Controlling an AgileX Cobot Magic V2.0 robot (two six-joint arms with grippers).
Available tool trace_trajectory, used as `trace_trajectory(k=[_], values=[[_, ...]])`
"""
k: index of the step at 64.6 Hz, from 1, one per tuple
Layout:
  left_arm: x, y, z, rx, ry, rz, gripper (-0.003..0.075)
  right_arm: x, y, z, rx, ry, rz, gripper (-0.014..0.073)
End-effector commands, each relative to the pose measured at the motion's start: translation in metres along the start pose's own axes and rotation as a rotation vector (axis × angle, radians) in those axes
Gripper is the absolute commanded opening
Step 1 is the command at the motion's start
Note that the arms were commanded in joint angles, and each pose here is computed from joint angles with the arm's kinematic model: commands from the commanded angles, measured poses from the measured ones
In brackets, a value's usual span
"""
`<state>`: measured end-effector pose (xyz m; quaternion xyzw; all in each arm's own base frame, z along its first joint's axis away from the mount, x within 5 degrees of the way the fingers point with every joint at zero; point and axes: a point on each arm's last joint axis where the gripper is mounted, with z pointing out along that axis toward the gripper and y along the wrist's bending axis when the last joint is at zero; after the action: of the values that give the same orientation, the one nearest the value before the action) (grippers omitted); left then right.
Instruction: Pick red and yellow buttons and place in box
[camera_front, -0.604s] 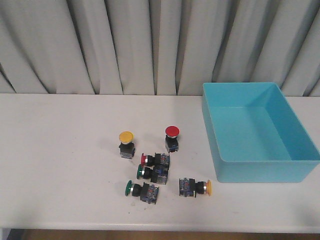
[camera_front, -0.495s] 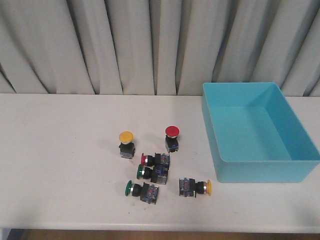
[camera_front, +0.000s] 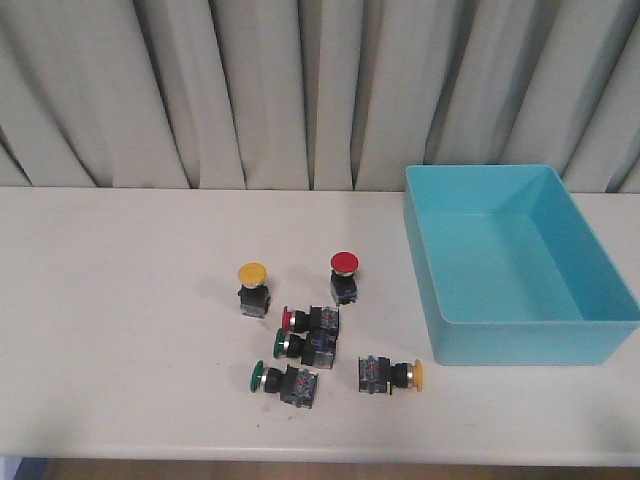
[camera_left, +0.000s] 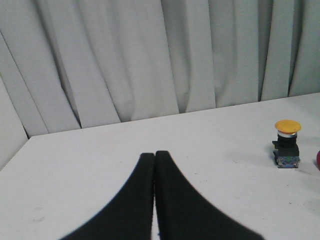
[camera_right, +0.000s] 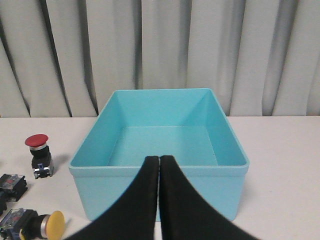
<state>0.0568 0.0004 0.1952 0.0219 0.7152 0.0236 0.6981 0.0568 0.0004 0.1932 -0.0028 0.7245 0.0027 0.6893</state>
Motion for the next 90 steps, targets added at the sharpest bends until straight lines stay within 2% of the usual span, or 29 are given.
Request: trace_trajectory(k=[1,13,26,38,47,57,65,71,79,85,90], values=[[0.006,-0.001,0.001,0.008,-0.056,0.001,-0.0006,-0.005,0.0,-0.001,0.006,-0.083,-0.009,-0.0003],[0.006,-0.001,0.001,0.008,-0.062,-0.007,-0.0006,-0.005,0.0,-0.001,0.006,-0.078,-0.008,-0.0003],[-0.004,-0.001,-0.001,0.013,-0.101,-0.132,-0.0006,-0.008,0.0,-0.001,0.008,-0.09,-0.022,-0.0003],[-0.057,0.003,-0.011,0.013,-0.241,-0.132,-0.0006,-0.043,-0.001,-0.01,0.011,-0.143,-0.031,-0.0003],[-0.105,0.006,-0.011,0.011,-0.256,-0.128,-0.0006,-0.084,-0.002,-0.014,0.027,-0.124,-0.081,-0.0003],[-0.153,0.01,0.008,0.003,-0.127,-0.12,-0.0006,-0.126,-0.003,-0.002,0.033,-0.045,-0.085,-0.0003],[-0.173,0.011,0.034,-0.002,0.043,-0.114,-0.0006,-0.146,-0.003,0.018,0.03,0.074,-0.064,-0.0003],[-0.17,0.011,0.055,-0.004,0.167,-0.112,-0.0006,-0.143,-0.003,0.035,0.03,0.185,-0.065,-0.0003],[-0.149,0.01,0.075,-0.007,0.362,-0.109,-0.0006,-0.129,-0.004,0.056,0.028,0.332,-0.065,-0.0003],[-0.135,0.009,0.086,-0.01,0.497,-0.107,-0.0006,-0.122,-0.004,0.065,0.027,0.398,-0.066,-0.0003],[-0.127,0.008,0.093,-0.01,0.557,-0.105,-0.0006,-0.118,-0.004,0.071,0.026,0.429,-0.066,-0.0003]])
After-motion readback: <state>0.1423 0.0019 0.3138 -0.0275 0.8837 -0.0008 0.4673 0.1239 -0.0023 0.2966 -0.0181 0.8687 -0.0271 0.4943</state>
